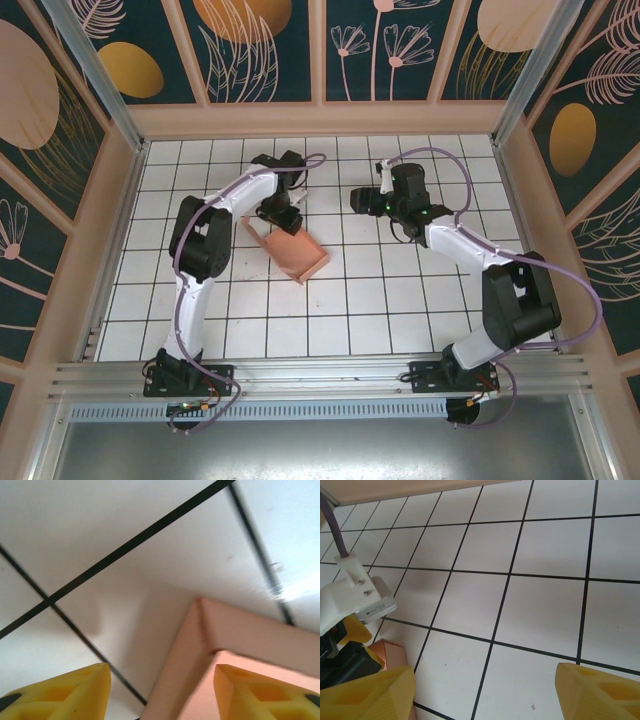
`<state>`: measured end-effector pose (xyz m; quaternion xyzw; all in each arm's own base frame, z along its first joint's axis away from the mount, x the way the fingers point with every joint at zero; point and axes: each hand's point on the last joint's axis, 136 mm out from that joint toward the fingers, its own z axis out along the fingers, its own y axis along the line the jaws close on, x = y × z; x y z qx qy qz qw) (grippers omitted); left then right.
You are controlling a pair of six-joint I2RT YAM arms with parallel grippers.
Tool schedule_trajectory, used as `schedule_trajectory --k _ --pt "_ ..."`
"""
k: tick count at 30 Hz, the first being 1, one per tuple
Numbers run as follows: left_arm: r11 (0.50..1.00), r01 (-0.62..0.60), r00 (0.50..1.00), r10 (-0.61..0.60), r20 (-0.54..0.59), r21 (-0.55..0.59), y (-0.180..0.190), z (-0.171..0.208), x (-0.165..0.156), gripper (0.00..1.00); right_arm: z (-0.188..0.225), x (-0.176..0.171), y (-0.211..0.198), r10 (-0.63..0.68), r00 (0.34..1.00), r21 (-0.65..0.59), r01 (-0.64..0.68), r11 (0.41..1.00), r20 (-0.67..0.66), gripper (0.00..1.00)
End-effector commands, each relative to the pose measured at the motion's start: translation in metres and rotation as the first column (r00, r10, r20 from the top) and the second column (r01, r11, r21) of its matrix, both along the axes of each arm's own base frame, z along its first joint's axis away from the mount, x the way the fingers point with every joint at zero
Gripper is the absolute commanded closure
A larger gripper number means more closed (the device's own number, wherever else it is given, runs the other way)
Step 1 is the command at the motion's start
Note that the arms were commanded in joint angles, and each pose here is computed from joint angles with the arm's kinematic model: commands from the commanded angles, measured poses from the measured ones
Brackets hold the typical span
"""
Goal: Fold the paper box
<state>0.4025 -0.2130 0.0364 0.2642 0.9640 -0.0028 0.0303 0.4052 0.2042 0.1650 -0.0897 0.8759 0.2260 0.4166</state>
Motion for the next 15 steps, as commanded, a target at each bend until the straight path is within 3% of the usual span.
schedule_trajectory --k 1,9,12,15 --pt "0.998 0.052 0.999 -0.053 -0.015 -0.016 -0.014 0.018 -0.007 0.37 0.003 0.006 0.003 0.026 0.999 -0.002 -0.026 1.000 0.021 0.26" --pt "0.995 0.021 0.969 0.003 0.246 -0.096 -0.019 0.088 0.024 0.21 0.001 0.011 0.011 0.054 0.998 0.007 -0.054 0.999 0.017 0.26" --pt "0.988 -0.012 0.906 0.078 0.417 -0.157 -0.015 0.121 0.039 0.16 0.001 0.011 0.017 0.068 0.998 0.010 -0.069 0.998 0.014 0.25" --pt "0.963 -0.101 0.830 0.220 0.512 -0.249 0.011 0.148 0.046 0.15 -0.004 0.009 0.027 0.090 0.996 0.002 -0.090 0.996 0.003 0.26"
